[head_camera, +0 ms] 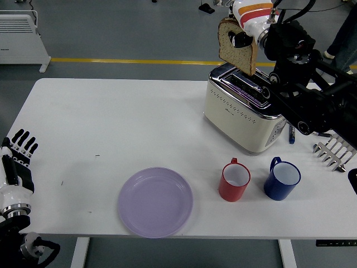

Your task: Push plate across desktop,pick up the break from the machine,place the break in the plate

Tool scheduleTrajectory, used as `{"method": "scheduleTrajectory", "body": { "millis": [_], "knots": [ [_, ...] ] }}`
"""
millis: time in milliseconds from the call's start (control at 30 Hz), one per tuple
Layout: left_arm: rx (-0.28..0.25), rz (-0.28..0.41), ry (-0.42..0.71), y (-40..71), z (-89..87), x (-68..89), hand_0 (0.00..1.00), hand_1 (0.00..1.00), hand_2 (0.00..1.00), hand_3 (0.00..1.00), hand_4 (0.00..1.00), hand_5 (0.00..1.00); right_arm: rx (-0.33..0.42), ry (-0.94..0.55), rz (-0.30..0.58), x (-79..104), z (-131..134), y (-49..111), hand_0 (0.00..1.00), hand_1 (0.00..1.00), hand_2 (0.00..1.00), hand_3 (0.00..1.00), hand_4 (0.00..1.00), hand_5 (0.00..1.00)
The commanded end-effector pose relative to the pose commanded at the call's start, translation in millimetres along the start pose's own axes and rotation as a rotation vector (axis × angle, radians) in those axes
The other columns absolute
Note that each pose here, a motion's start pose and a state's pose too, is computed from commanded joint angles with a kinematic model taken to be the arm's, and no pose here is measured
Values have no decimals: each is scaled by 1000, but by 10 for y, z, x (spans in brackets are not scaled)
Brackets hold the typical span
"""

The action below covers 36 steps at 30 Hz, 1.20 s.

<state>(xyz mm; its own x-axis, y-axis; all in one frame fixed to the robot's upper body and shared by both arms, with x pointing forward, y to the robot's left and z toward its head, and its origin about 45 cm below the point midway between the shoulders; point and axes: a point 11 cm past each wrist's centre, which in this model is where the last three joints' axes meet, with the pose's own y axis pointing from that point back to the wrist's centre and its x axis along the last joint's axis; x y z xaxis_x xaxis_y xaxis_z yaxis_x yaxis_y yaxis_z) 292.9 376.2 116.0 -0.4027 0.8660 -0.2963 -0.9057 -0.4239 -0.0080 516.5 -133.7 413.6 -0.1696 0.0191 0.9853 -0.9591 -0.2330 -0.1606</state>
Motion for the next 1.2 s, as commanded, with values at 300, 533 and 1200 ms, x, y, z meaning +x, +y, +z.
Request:
{"method": "scheduleTrajectory", "body": {
  "millis": [300,533,1200],
  "knots": [
    [-5,5,1,-11,18,12,766,765,806,754,529,998,109,-239,-34,144,-324,321,106,221,309,370,438,169],
    [-15,16,1,-24,49,45,766,765,806,754,531,998,256,-404,-285,-214,-774,700,107,220,308,368,405,176],
    [-1,20,-8,-5,14,78,769,765,807,754,531,998,364,-735,-892,-1471,-1601,1671,222,298,360,429,373,182]
  ]
}}
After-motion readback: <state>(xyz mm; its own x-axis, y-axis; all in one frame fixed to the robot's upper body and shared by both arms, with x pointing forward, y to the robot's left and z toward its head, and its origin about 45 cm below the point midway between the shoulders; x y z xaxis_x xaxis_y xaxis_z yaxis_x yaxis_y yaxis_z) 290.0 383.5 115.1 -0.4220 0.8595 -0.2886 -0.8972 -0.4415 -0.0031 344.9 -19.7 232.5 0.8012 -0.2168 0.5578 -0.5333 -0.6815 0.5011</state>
